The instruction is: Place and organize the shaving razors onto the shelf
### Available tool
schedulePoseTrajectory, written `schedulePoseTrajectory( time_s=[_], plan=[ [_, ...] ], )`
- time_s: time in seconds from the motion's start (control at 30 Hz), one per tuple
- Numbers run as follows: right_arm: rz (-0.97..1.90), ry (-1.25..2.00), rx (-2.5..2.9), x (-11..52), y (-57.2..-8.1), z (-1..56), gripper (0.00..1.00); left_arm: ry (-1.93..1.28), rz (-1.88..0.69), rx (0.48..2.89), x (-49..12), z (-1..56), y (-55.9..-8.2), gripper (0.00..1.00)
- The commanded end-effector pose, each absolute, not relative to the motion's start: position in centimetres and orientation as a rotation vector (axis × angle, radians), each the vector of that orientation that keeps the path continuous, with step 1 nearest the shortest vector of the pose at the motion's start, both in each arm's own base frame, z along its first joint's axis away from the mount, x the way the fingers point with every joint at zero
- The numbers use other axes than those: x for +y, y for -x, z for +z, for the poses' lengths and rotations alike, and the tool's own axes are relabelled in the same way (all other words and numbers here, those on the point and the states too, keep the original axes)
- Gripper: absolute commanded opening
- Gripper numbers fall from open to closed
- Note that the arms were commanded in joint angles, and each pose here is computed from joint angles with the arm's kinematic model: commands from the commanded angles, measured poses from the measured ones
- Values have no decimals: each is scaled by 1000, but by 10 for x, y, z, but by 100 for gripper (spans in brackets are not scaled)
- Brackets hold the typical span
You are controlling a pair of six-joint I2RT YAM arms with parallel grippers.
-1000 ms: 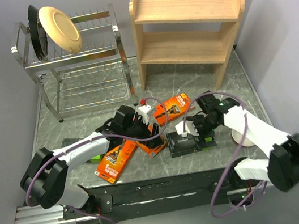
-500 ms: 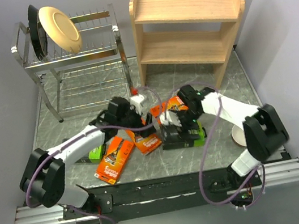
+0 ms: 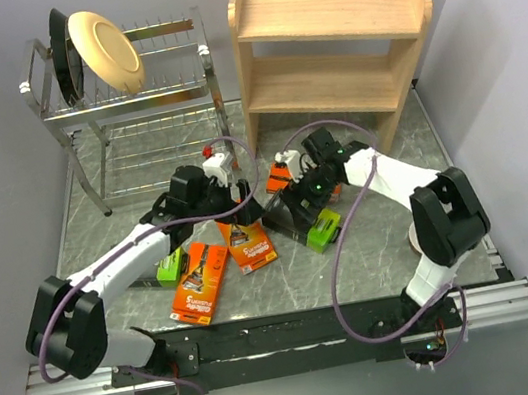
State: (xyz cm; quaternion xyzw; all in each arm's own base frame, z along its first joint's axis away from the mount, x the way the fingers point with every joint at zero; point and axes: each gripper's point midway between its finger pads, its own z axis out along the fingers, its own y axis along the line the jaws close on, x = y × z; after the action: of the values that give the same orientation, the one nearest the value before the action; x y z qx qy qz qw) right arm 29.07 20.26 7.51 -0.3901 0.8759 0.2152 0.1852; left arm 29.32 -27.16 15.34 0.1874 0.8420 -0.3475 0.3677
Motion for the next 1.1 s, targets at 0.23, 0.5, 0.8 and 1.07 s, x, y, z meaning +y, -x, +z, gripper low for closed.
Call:
schedulePoseTrajectory(
  time_s=[0.23, 0.5, 0.8, 1.07],
  plan=[
    [841, 179, 2657, 168, -263, 124, 98, -307, -908, 2188, -278, 145, -311, 99],
    [956, -292, 2752, 115, -234, 81, 69, -339, -903, 2208, -279, 133, -311, 99],
    [994, -413, 2779, 119, -237, 59, 51, -330, -924, 2221, -288, 130, -318, 99],
    [993, -507, 2804, 113, -245, 42, 44, -330, -941, 2229, -288, 126, -315, 100]
  ],
)
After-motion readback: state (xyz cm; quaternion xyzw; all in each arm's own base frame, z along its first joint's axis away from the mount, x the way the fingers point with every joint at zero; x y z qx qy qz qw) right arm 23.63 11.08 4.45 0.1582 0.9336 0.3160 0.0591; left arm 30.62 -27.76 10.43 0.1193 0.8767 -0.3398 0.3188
